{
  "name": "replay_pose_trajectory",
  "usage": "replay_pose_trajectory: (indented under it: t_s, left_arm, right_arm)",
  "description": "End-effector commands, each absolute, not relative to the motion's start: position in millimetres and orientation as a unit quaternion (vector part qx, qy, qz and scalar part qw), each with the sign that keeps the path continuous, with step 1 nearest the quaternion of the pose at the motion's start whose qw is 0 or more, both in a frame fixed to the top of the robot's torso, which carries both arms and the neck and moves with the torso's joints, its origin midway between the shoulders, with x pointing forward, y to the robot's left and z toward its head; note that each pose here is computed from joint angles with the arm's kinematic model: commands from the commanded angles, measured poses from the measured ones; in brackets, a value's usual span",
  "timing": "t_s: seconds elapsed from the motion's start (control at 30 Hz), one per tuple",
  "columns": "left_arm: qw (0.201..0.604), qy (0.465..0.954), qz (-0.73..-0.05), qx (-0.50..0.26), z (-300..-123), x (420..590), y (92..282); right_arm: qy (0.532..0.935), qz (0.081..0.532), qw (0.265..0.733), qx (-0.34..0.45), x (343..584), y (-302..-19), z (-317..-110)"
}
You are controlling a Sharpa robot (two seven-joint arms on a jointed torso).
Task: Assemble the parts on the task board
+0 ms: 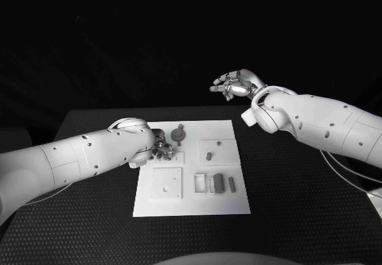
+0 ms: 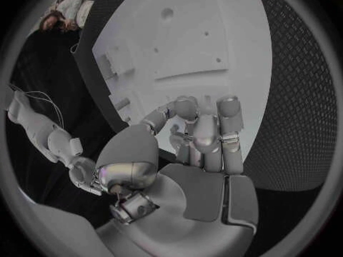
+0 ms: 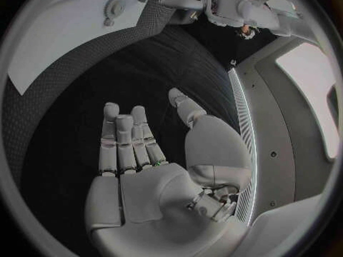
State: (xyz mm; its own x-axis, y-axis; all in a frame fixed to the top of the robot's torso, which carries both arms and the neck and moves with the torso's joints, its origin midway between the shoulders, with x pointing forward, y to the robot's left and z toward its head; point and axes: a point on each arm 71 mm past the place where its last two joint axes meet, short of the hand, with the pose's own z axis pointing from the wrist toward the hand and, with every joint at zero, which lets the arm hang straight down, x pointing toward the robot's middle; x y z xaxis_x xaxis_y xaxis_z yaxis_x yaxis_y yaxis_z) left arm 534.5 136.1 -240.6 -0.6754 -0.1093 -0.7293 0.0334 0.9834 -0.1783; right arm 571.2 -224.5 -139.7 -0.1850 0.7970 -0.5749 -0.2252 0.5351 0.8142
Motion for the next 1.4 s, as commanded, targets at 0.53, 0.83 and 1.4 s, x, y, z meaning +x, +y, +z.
replay_pose_trajectory:
  t_s: [0.53, 0.83, 1.4]
  left_arm:
    - [0.367, 0.926, -0.08, -0.024, -248.8, 530.8, 142.0]
    - [0.372, 0.925, -0.079, -0.028, -248.3, 534.2, 143.4]
    - [0.339, 0.938, -0.065, -0.004, -251.2, 537.6, 139.0]
  right_arm:
    - [0.643, 0.431, 0.594, 0.219, 571.3, -223.6, -140.3]
    - [0.645, 0.431, 0.592, 0.219, 571.4, -222.9, -141.2]
    - [0.646, 0.431, 0.59, 0.219, 571.6, -222.0, -142.1]
